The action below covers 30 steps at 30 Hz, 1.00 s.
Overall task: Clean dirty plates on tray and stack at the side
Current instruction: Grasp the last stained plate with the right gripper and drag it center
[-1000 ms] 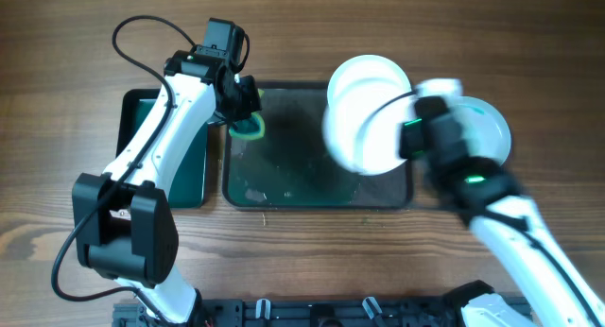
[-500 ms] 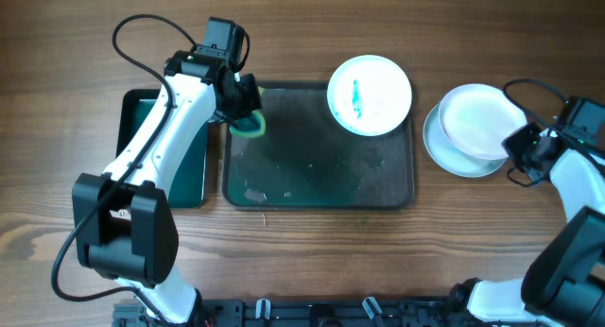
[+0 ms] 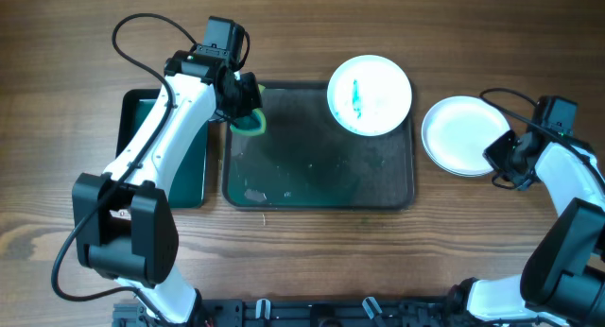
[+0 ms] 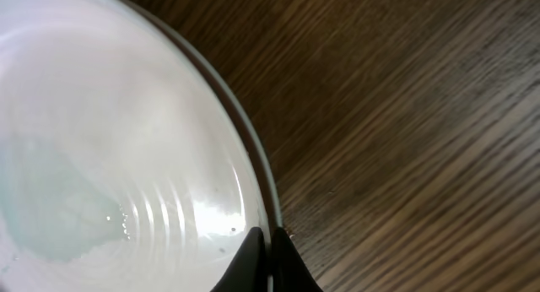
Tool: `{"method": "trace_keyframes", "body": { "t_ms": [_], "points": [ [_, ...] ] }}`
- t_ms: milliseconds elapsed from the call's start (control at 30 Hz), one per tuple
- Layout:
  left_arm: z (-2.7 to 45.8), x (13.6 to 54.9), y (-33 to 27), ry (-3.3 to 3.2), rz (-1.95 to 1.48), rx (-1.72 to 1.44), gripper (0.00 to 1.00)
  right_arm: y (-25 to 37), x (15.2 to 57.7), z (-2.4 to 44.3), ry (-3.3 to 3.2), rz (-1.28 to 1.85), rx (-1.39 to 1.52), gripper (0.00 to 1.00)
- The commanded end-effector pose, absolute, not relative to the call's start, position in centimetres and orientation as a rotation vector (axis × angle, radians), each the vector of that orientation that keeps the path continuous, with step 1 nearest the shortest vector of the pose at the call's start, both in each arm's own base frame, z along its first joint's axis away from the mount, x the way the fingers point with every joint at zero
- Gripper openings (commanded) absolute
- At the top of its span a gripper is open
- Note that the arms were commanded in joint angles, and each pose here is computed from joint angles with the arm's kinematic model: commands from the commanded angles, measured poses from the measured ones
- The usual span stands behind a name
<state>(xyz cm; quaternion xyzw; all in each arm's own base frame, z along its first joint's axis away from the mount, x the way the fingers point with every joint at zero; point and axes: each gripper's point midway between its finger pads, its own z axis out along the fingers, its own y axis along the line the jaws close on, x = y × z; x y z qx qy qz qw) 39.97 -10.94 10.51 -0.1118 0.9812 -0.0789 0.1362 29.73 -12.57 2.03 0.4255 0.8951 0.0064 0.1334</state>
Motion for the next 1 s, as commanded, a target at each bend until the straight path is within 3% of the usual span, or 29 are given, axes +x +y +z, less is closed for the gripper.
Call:
{"method": "trace_keyframes", "body": {
  "t_ms": [0, 33, 167, 300, 500, 600, 767, 833, 967],
  "points": [
    [11.4, 40.4, -11.1, 2.817, -0.249, -0.302, 0.04, -13.4, 29.7, 4.0, 2.533, -0.045, 1.231, 0.19],
    [11.4, 40.4, -11.1, 2.817, -0.249, -0.302, 0.04, -13.5, 30.0, 4.8, 2.511, -0.041, 1.221, 0.29],
    [11.4, 40.4, -11.1, 2.817, -0.249, -0.302, 0.04, -10.0, 33.1, 9.8, 2.473, 0.265, 0.939, 0.49],
    [11.5, 40.4, -11.2, 2.814, -0.251, -0.302, 0.04, -2.8, 37.0, 14.4, 2.474, 0.48, 0.446, 0.48],
    [11.5, 40.4, -11.2, 2.814, -0.25, -0.301, 0.04, 4.1, 40.5, 12.7, 2.574, 0.416, 0.119, 0.57],
    [11.5, 40.4, -11.2, 2.813, -0.251, -0.301, 0.04, 5.0, 41.4, 8.1, 2.667, 0.461, 0.076, 0.56],
    [11.5, 40.5, -11.2, 2.812, -0.251, -0.301, 0.04, 6.0, 41.6, 4.2, 2.735, 0.488, 0.099, 0.42],
    [11.5, 40.5, -11.2, 2.812, -0.251, -0.301, 0.04, 6.8, 41.3, 3.8, 2.761, 0.506, 0.218, 0.25],
    [11.5, 40.4, -11.1, 2.814, -0.25, -0.301, 0.04, 6.8, 40.0, 2.2, 2.794, 0.409, 0.555, 0.24]
  ]
}}
